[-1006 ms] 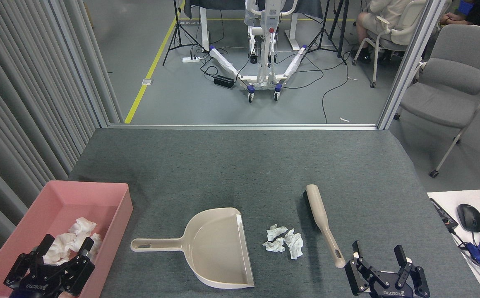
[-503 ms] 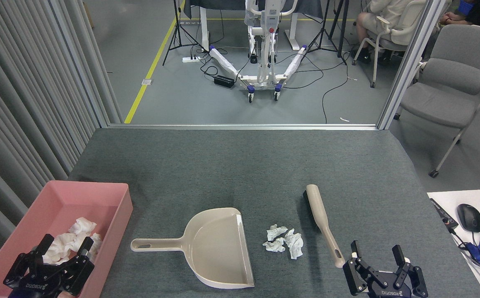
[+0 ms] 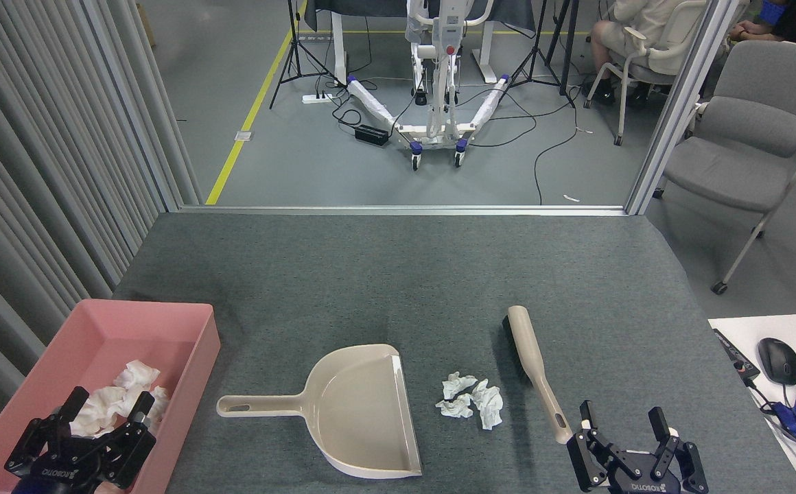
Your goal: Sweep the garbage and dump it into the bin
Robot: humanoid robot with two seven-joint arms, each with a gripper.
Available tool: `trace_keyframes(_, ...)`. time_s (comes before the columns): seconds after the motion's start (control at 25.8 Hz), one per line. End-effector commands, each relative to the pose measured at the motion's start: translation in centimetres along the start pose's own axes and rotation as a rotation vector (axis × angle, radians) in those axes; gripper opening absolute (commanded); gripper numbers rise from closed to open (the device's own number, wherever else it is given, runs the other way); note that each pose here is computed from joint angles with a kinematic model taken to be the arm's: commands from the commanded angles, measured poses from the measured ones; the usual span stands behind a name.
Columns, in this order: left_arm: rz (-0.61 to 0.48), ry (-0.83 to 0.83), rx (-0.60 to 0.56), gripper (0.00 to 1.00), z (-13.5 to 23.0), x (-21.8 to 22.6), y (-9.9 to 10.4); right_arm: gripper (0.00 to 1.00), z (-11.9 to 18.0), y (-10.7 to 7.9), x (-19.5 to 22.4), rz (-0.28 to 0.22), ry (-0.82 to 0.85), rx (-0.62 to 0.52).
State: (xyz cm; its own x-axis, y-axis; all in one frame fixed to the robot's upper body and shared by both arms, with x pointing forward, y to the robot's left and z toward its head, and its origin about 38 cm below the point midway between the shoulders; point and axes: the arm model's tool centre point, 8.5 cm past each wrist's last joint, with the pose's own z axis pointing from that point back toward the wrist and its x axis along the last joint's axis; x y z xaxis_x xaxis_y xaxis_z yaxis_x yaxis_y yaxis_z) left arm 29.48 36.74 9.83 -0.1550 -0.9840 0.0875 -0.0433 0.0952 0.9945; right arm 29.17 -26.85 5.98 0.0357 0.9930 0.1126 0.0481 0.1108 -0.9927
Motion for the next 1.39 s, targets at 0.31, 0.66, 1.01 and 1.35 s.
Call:
trace_keyframes(0.31,0.0,-0.004,0.001,0.99,0.1,0.0,0.1,0.98,0.0,-0.1,0.0,0.001,-0.001,-0.002)
trace_keyframes(0.66,0.298,-0.091,0.042,0.99,0.3,3.8,-1.4,0.98,-0.8,1.0,0.8,-0.002,0.013,0.024)
trace_keyframes(1.01,0.518,-0.094,0.057,0.99,2.3,6.2,-3.4,0.98,-2.0,2.5,1.8,-0.001,0.003,0.057)
trace_keyframes(1.35,0.699,-0.195,0.161,0.99,3.8,9.3,-3.7,0.98,-3.6,5.5,2.8,0.004,-0.016,0.132)
